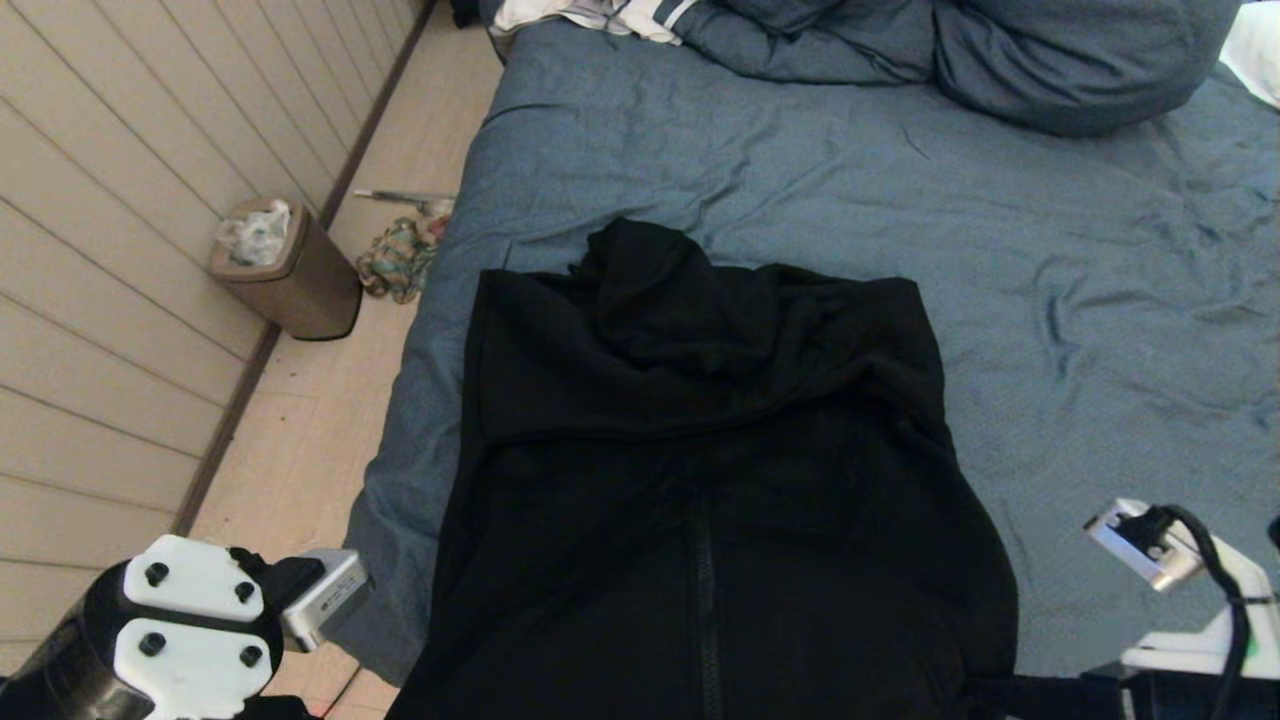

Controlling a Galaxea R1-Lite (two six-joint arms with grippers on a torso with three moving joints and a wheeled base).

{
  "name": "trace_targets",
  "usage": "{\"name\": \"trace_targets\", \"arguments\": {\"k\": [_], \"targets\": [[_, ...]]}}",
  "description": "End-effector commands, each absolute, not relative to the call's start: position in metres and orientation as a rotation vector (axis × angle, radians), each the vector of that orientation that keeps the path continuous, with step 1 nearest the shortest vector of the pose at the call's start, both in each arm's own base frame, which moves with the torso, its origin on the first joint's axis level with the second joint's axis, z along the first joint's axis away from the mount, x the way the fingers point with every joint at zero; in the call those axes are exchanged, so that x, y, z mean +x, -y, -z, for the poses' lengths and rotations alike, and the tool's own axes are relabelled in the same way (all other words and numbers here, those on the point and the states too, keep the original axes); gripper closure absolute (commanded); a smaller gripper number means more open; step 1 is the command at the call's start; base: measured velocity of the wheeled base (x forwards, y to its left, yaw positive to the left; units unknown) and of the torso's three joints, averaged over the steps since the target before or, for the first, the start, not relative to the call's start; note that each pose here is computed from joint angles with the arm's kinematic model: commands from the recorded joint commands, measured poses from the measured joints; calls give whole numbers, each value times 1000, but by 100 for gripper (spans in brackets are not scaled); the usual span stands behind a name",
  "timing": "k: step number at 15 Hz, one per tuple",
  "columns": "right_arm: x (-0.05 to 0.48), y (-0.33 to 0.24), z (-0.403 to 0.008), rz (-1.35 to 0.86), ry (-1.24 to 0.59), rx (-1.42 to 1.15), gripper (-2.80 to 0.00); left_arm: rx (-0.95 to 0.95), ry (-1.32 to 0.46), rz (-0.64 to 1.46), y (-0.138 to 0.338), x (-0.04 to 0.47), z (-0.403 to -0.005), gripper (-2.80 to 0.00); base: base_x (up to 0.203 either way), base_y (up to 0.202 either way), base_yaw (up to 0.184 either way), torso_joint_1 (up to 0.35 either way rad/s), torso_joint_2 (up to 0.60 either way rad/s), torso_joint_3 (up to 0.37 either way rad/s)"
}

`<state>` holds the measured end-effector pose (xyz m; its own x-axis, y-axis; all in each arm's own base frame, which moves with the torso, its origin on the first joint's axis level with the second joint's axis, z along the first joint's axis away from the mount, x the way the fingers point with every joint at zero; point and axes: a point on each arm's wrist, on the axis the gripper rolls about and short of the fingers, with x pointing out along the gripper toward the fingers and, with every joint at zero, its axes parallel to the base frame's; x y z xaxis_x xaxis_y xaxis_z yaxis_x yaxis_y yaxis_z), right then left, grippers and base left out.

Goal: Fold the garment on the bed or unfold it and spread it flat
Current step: Fold the black sweatshirt

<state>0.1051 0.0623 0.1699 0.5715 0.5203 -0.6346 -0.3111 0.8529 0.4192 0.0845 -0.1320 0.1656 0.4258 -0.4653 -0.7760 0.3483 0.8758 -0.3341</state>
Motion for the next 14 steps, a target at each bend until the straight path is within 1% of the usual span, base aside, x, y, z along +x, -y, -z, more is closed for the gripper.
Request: {"name": "trace_targets", "arguments": {"k": [1,7,8,10,14], "targets": [[97,-59,-171,-503,-832,275,0,-116,-1030,525,133,79,-164,0,0,0,0,0,0,0],[73,-49,-168,-529,-877,247,0,-18,-1112,558,132,61,-158,0,0,0,0,0,0,0],[74,-50,-172,-530,-865,250,0,-25,-1100,563,132,61,-162,0,0,0,0,0,0,0],[83,-54,-187,-533,-818,265,0,-68,-1039,573,137,66,-177,0,0,0,0,0,0,0],[120,-73,-228,-534,-748,283,0,-190,-853,521,147,110,-231,0,0,0,0,0,0,0]]}}
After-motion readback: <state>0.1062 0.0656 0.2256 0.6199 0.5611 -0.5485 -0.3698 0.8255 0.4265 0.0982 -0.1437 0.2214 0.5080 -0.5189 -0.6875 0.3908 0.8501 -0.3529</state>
